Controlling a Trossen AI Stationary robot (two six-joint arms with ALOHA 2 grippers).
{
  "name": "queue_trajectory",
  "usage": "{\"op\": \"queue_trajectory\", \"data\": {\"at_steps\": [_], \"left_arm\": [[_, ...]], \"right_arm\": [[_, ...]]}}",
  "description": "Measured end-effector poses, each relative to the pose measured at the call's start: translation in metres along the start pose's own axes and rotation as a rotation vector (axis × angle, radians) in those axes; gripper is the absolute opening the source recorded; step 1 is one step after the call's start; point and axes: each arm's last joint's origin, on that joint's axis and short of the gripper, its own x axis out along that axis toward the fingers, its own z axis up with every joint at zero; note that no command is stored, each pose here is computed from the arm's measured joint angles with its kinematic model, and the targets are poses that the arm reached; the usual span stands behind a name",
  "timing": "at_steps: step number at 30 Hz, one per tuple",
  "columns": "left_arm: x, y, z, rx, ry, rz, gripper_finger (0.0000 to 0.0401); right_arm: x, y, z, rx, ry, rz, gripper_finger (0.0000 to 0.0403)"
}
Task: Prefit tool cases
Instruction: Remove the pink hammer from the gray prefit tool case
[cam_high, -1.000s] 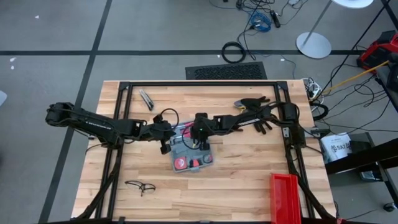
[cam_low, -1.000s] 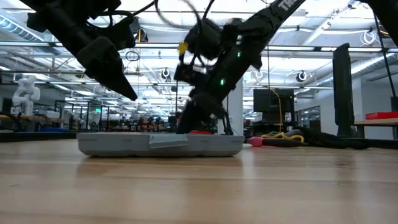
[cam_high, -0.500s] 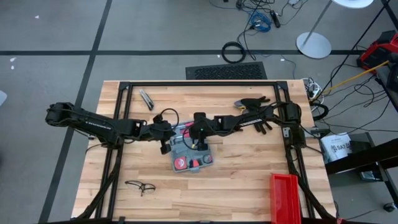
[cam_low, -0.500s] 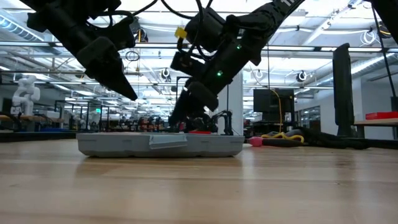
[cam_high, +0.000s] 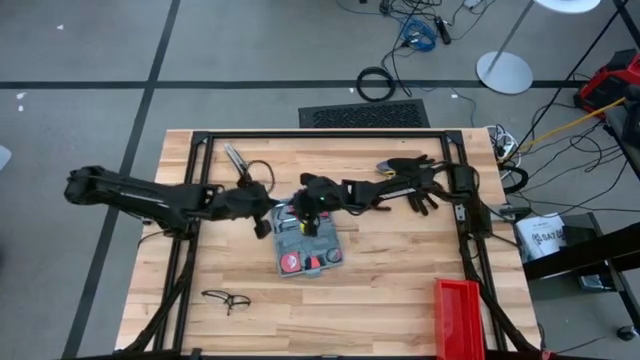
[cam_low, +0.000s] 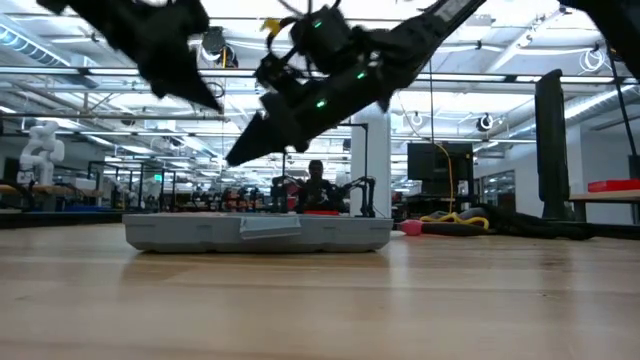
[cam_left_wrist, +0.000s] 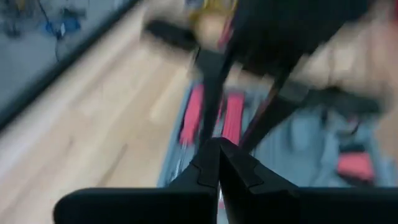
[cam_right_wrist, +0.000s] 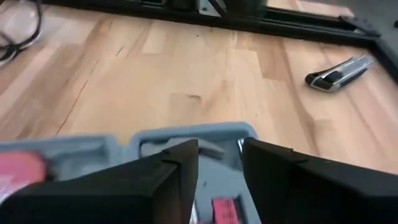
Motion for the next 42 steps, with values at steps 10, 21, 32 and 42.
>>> {"op": "queue_trajectory", "data": {"at_steps": [10,21,32,42], "left_arm": [[-0.031,0.011,0.008,0.012,-0.096,-0.008,0.0008],[-0.024,0.012,-0.006,0.011,-0.041,0.004,0.0008],[-0.024,0.012,-0.008,0.018,-0.023,0.003,0.0008],[-0.024,0.012,-0.008,0.017,-0.026,0.002,0.0008]], "right_arm": [[0.055,-0.011,0.001,0.018,0.194,0.104,0.0129],[0.068,-0.012,0.003,-0.206,0.26,0.101,0.0117],[0.059,-0.013,0.011,-0.454,0.338,0.022,0.0105],[0.06,-0.027,0.004,-0.441,0.372,0.016,0.0105]]}}
